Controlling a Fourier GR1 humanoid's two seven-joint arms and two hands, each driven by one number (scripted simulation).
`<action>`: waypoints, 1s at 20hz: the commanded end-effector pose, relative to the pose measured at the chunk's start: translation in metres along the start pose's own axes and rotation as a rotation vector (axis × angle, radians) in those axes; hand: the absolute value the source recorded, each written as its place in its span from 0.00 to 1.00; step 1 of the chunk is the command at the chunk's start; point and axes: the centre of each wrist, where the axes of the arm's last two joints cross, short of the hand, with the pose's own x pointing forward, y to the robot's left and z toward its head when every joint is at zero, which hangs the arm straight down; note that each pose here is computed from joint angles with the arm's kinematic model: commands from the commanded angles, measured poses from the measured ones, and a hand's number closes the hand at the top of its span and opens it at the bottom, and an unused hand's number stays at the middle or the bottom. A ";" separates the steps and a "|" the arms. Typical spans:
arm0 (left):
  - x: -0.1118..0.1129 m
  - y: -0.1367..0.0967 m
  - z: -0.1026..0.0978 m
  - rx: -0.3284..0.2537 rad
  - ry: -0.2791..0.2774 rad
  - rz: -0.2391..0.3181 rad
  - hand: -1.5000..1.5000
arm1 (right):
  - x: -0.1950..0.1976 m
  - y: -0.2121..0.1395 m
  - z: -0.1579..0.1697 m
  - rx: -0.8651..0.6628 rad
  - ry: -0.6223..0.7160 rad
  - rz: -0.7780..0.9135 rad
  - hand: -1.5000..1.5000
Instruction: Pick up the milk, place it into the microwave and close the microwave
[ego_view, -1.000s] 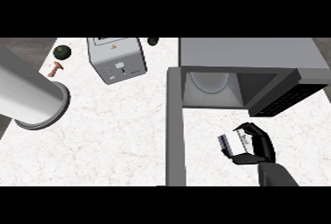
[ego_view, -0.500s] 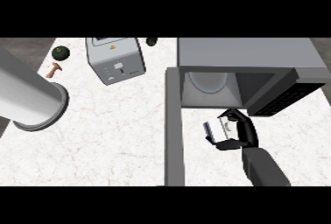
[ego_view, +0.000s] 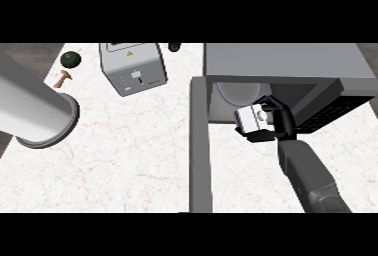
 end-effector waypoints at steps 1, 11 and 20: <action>-0.001 0.004 -0.011 -0.007 -0.007 -0.002 0.00 | 0.018 -0.004 -0.033 -0.038 0.008 0.042 1.00; -0.007 0.021 -0.034 -0.053 -0.008 0.007 0.00 | 0.045 -0.017 -0.072 -0.004 0.034 0.115 1.00; -0.008 0.022 -0.036 -0.066 -0.019 0.017 0.00 | 0.072 -0.054 -0.100 -0.165 0.046 0.350 1.00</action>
